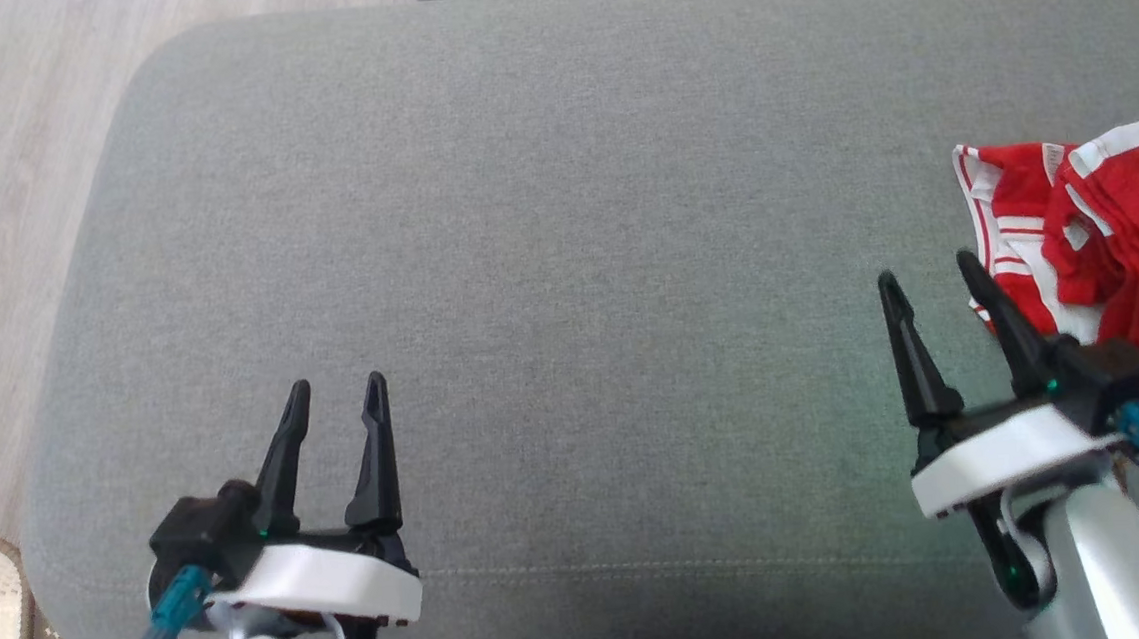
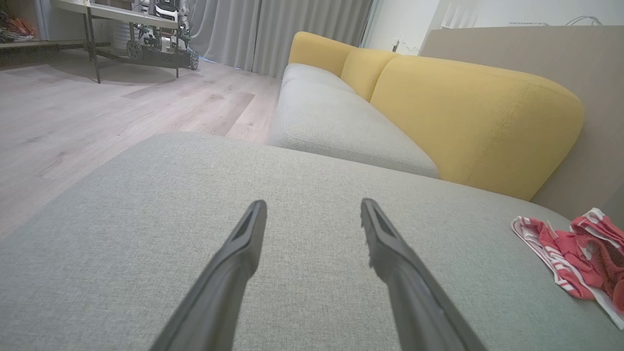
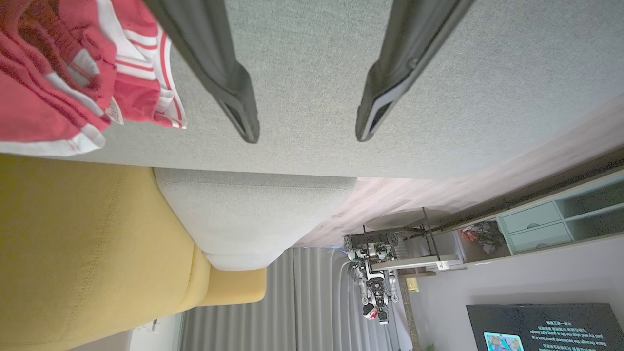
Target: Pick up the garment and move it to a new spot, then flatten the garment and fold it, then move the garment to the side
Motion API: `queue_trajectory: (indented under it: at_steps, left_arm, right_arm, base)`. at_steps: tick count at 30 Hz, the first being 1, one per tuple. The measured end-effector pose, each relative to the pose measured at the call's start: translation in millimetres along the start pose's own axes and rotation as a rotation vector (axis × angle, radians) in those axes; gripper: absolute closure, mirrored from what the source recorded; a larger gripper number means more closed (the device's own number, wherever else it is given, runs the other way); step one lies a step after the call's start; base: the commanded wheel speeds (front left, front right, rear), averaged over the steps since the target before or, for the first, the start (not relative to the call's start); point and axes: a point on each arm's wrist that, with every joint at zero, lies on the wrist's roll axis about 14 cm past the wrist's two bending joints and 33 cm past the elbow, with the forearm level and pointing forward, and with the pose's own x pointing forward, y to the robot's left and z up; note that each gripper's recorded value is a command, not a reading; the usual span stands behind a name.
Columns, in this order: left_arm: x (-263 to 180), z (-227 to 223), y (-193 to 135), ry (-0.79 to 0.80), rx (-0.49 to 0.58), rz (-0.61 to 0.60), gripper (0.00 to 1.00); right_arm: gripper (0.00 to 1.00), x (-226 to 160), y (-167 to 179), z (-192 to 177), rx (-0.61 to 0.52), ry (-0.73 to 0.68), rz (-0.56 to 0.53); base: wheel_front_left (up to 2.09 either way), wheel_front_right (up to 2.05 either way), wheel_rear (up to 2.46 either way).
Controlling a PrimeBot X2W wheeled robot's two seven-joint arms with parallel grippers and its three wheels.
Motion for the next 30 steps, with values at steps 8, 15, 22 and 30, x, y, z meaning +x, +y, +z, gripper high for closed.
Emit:
queue_trajectory:
  at_steps: [8,15,22,30]
  left_arm:
    - [-3.7,0.2,2.0,0.000,0.016,0.011,0.00]
    - [-0.7,6.0,6.5,-0.019,0.035,0.035,0.00]
    - [1.4,6.5,4.6,-0.021,0.030,0.034,0.00]
    - [3.3,4.0,5.0,-0.014,0.030,0.036,0.00]
  right_arm:
    - [0.00,-10.0,-7.5,8.4,-0.003,-0.027,-0.035]
    - [0.00,-15.5,-14.0,14.2,-0.005,-0.044,-0.058]
    - [0.00,-17.3,-15.4,11.2,0.000,-0.036,-0.065]
    - [0.00,-15.4,-15.9,10.3,0.001,-0.036,-0.065]
  base:
    - [0.00,0.00,0.00]
    - [0.00,0.00,0.00]
    - [0.00,0.00,0.00]
    - [0.00,0.00,0.00]
